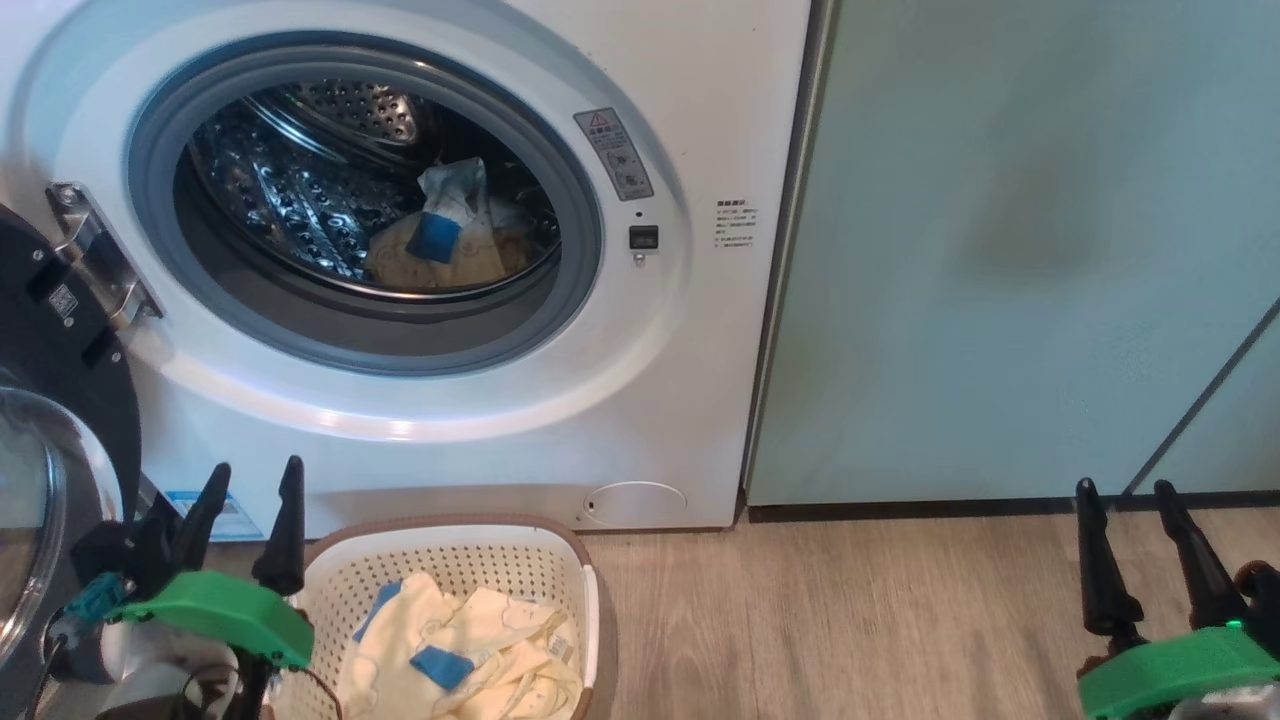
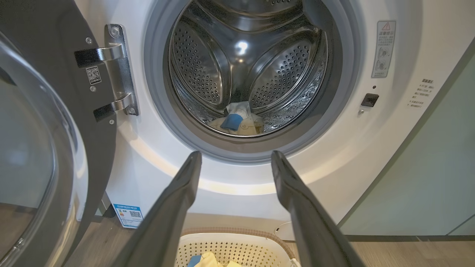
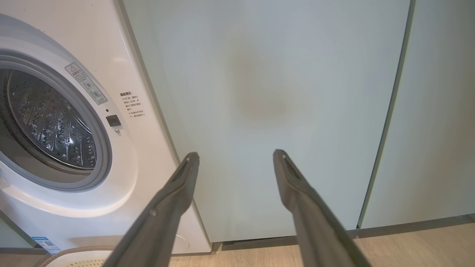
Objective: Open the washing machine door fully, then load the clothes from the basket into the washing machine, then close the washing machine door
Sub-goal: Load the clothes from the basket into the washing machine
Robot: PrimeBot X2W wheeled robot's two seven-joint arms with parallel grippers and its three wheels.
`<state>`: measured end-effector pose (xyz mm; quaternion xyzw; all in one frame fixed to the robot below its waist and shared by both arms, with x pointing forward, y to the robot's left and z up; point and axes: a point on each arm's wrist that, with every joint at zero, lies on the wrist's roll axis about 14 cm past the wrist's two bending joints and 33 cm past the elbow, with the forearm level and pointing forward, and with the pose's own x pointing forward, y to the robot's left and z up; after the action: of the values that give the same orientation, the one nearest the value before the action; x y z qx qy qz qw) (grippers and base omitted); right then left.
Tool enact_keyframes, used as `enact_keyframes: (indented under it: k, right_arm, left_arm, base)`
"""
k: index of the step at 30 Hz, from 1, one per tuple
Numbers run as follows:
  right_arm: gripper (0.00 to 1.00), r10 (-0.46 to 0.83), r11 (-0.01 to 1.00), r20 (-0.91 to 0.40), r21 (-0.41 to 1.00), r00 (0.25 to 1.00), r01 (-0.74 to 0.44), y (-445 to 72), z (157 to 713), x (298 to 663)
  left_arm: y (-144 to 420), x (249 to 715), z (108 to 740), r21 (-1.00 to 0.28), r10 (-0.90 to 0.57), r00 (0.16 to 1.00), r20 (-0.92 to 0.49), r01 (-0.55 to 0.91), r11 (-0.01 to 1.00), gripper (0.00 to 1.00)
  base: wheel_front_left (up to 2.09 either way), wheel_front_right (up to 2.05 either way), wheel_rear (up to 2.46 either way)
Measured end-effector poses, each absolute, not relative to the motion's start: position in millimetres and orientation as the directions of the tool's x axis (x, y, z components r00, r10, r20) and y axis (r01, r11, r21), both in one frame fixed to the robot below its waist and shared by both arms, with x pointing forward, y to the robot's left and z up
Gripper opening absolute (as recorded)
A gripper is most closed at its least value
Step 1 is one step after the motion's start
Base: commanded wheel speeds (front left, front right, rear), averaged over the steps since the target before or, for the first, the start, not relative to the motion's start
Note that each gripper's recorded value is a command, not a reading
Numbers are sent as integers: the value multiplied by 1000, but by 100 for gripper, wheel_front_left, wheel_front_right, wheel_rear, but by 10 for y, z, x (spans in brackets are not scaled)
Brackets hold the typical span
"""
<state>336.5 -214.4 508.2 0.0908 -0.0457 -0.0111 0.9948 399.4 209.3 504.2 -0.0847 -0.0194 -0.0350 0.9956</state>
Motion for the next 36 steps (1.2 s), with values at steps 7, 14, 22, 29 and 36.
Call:
enact_keyframes:
  k: [7,14,22,29,36]
  right_arm:
    - [100,-27,983,89,182,996,11,-2136,5081,3378]
    - [100,-22,983,85,182,996,6,-2120,5070,3397]
    - [100,-22,983,84,181,996,6,-2119,5067,3405]
    - [100,-24,983,82,182,996,9,-2124,5062,3407]
    - [100,-29,983,78,183,997,14,-2134,5048,3394]
  left_arm:
    - [2054,3975,5025,-164,-72,996,43,78,983,100]
    - [2053,3962,4994,-169,-65,997,37,70,983,100]
    - [2032,3964,4972,-170,-70,997,32,75,983,100]
    - [2026,3972,4957,-165,-72,997,27,75,983,100]
    - [1965,3985,4921,-174,-82,996,18,84,981,100]
  base:
    - [0,0,0]
    - [0,0,0]
    - [0,0,0]
    - [0,0,0]
    - [0,0,0]
